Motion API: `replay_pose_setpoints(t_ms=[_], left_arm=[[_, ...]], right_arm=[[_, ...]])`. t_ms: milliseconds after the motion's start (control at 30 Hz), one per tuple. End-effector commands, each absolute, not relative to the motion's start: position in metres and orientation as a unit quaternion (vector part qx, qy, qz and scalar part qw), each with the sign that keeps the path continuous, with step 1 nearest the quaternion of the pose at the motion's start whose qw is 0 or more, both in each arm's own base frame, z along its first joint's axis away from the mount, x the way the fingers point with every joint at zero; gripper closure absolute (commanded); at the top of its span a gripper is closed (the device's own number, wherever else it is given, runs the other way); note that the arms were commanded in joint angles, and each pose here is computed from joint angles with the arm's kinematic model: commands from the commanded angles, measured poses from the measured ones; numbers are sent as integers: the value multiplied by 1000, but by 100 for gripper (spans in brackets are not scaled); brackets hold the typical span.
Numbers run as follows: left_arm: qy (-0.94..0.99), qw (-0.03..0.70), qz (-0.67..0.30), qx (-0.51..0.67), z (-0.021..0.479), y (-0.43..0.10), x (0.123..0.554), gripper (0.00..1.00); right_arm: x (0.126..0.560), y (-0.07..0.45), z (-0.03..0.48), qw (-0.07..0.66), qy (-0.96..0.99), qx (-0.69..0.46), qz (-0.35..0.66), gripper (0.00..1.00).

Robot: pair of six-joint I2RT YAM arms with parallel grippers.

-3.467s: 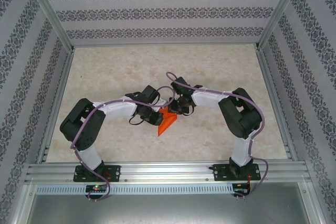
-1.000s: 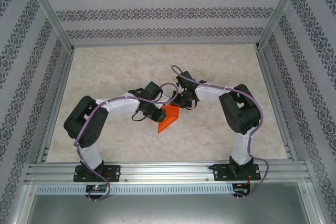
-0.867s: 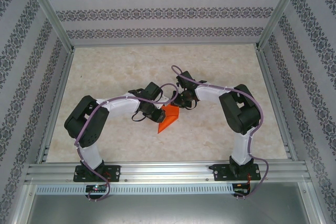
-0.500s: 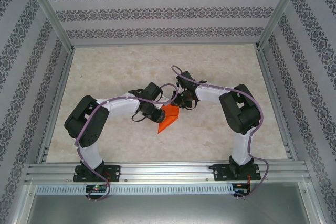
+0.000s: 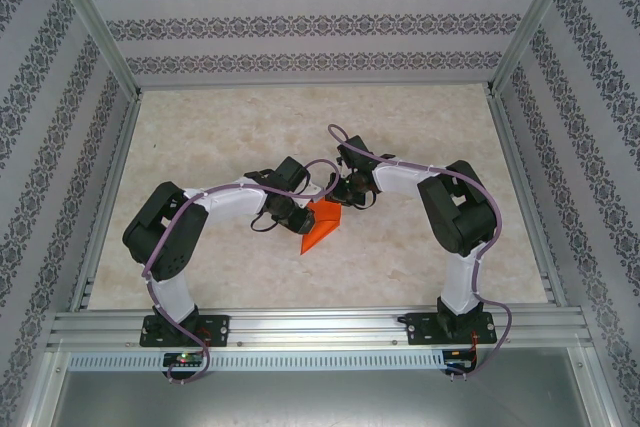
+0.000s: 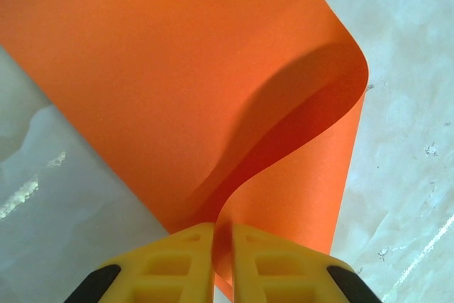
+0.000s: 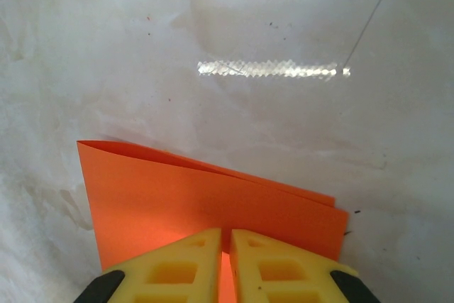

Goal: Fold a paper plane with a square sheet of paper (pick it up from the middle)
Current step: Third fold the triangle at the center of the table.

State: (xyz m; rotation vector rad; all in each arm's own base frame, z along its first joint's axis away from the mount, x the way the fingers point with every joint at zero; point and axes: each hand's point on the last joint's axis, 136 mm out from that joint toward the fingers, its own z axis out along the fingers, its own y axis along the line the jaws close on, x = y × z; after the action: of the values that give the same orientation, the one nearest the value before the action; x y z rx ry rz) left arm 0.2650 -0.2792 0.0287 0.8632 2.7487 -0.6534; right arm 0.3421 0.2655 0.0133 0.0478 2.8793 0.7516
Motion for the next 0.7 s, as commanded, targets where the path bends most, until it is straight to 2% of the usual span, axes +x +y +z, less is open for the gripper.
replay_pose_setpoints(t_ms=[0,667], left_arm=[[926,103,-215,292,22,-276,271,84],[926,108,-215,292,23,-275,273,83]], right_arm=[[336,254,-3,70,970,29,229,86],[336,255,-5,69,970,32,231,86]])
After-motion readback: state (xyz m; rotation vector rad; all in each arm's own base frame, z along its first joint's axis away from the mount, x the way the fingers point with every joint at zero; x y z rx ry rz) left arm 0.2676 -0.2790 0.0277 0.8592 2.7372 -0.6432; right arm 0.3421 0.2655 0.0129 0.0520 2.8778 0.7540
